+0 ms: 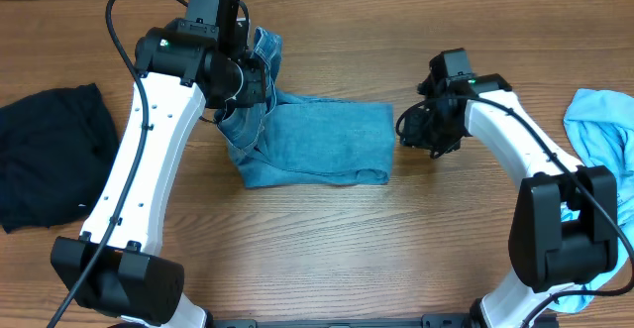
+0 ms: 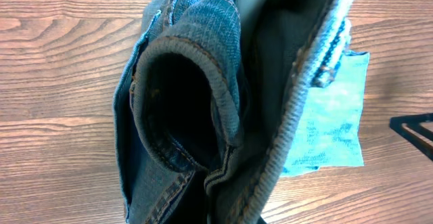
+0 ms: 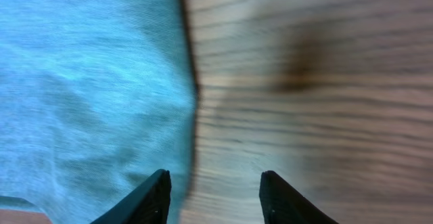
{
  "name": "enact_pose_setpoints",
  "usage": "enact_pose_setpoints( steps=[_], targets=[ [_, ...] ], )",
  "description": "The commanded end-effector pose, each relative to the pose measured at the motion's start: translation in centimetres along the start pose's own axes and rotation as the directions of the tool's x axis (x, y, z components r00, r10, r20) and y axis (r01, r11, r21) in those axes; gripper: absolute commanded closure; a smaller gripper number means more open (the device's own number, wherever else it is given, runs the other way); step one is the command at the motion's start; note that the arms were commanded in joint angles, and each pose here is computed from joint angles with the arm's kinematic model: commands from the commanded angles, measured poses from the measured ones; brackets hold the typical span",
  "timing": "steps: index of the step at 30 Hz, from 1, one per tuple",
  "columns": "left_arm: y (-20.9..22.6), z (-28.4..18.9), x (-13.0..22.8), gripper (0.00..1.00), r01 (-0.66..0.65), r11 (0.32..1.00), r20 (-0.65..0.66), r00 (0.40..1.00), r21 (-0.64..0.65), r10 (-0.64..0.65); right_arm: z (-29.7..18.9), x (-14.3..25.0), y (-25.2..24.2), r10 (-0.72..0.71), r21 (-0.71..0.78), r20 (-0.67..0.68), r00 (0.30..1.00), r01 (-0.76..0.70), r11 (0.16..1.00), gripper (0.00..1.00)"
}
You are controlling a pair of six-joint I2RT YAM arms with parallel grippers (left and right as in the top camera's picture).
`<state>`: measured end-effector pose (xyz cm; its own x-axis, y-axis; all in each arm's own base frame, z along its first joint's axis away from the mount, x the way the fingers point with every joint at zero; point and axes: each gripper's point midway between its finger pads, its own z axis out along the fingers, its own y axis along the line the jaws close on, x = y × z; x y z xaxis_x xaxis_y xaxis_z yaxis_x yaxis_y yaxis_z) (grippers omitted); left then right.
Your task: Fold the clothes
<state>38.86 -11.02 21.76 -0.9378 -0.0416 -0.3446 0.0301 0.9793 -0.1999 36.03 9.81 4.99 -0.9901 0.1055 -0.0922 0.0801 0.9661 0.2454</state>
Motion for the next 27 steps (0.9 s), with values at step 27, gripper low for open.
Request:
enact_pose_setpoints(
  steps=[27],
  targets=[
    [-4.9, -5.0, -0.5, 0.96, 0.078, 0.981, 0.011, 0.997, 0.178, -0.081, 9.2, 4.1, 3.3, -0.09, -0.033, -0.139, 0.986, 0.086, 0.996, 0.59]
  ],
)
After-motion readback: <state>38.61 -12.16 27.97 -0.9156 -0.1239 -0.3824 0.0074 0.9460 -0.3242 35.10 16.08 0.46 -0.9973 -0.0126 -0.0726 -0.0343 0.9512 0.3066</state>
